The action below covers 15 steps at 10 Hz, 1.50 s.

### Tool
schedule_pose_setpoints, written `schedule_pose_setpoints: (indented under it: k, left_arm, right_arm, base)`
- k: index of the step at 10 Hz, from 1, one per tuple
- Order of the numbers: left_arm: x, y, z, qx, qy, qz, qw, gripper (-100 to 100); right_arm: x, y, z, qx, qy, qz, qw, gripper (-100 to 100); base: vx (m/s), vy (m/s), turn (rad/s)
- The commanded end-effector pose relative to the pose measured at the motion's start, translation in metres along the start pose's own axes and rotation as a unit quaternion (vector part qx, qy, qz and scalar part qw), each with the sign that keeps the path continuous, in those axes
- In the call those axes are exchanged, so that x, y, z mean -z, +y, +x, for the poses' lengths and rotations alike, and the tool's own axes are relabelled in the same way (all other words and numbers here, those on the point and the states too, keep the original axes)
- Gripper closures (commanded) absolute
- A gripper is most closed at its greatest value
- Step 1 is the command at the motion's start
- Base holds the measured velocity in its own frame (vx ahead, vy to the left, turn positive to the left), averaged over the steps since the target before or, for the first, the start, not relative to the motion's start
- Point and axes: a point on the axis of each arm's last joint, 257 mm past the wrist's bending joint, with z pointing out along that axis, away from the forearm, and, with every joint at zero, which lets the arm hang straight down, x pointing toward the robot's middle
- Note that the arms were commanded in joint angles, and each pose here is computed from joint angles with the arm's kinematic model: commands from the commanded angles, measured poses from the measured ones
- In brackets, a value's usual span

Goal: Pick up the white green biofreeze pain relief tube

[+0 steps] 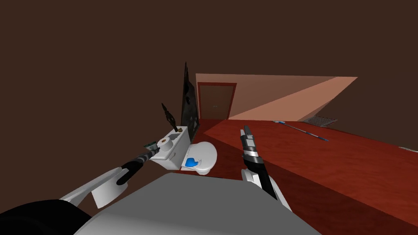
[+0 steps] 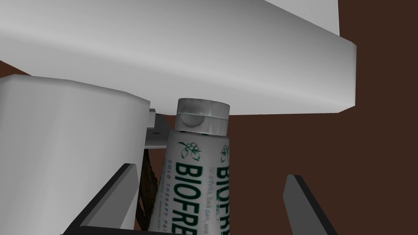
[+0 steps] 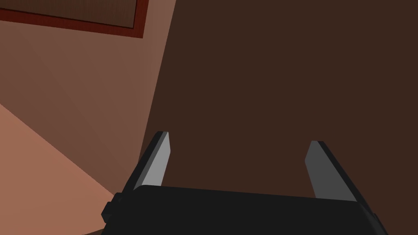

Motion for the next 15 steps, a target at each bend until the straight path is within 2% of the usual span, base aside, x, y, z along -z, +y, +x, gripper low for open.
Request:
schedule_pose_setpoints:
  k: [1, 2, 3, 7, 8, 9, 15]
  left_arm:
    - [0.010, -0.011, 0.005, -0.003, 0.000, 0.012, 0.9999, -100]
    - [0.007, -0.006, 0.003, -0.003, 0.000, 0.007, 1.0000, -100]
    - [0.008, -0.007, 0.004, -0.002, 0.000, 0.008, 1.0000, 100]
    - [0.008, -0.008, 0.003, -0.002, 0.000, 0.009, 1.0000, 100]
    - [0.008, -0.008, 0.003, -0.002, 0.000, 0.009, 1.0000, 0]
    - [-0.003, 0.003, -0.002, 0.001, 0.000, -0.003, 1.0000, 100]
    - [-0.037, 0.046, -0.031, 0.021, -0.005, -0.047, 0.9987, 100]
  right_arm:
    - [0.000, 0.000, 0.000, 0.000, 0.000, 0.000, 1.0000, 0]
    - [0.000, 0.000, 0.000, 0.000, 0.000, 0.000, 1.0000, 0]
    - [0.000, 0.000, 0.000, 0.000, 0.000, 0.000, 1.0000, 0]
    - [0.000, 0.000, 0.000, 0.000, 0.000, 0.000, 1.0000, 0]
    - [0.000, 0.000, 0.000, 0.000, 0.000, 0.000, 1.0000, 0]
    - [0.000, 0.000, 0.000, 0.000, 0.000, 0.000, 1.0000, 0]
    - [0.000, 0.000, 0.000, 0.000, 0.000, 0.000, 1.0000, 0]
  base:
    - [0.128, 0.035, 0.177]
    - [0.060, 0.014, 0.038]
    - [0.009, 0.001, -0.014]
    - [0.000, 0.000, 0.000]
    - [0.000, 0.000, 0.000]
    - [-0.113, -0.024, -0.236]
    - [-0.175, -0.059, -0.179]
